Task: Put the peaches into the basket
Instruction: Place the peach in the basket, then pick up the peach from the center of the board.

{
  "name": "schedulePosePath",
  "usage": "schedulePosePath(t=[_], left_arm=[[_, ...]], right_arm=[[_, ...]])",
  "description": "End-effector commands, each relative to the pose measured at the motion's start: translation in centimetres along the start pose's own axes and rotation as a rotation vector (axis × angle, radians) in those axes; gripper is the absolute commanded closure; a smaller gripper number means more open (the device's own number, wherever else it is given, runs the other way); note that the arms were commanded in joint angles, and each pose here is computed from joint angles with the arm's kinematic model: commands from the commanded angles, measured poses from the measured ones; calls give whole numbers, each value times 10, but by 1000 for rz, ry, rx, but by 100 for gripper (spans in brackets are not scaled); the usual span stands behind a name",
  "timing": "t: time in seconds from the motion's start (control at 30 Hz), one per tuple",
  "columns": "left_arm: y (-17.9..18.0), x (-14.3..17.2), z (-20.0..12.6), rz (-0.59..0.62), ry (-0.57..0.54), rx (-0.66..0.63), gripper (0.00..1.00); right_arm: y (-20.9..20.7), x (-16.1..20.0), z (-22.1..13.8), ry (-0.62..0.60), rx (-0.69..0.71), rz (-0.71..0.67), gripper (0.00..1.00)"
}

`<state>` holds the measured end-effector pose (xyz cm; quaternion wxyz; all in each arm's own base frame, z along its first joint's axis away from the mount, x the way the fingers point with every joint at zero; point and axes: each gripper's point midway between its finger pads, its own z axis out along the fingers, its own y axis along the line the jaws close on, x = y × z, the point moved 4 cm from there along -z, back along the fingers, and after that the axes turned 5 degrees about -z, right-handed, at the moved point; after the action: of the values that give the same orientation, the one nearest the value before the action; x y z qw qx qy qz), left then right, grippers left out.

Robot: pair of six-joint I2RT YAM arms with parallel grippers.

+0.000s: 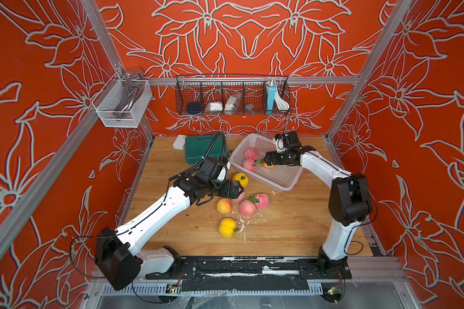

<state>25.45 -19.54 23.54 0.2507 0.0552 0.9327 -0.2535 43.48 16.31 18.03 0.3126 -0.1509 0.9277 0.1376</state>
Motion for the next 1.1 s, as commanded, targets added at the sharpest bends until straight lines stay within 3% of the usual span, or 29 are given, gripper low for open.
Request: schedulePosePath(t=[0.0, 0.33, 0.63, 0.8, 1.07], left_arm=[[10, 14, -7, -41, 9, -24, 1], [28, 51, -41, -110, -40, -26, 1], [36, 78, -39, -197, -19, 24, 1], [39, 87, -39, -215, -6, 36, 1], [45, 98, -37, -227, 2, 35, 1]], right_arm=[[16, 11, -29, 2, 17, -43, 8], [75, 63, -108, 20, 13, -224, 3], [114, 112, -155, 9, -37, -307, 2], [124, 140, -157, 26, -33, -335, 2], [136, 172, -124, 37, -66, -291, 2]])
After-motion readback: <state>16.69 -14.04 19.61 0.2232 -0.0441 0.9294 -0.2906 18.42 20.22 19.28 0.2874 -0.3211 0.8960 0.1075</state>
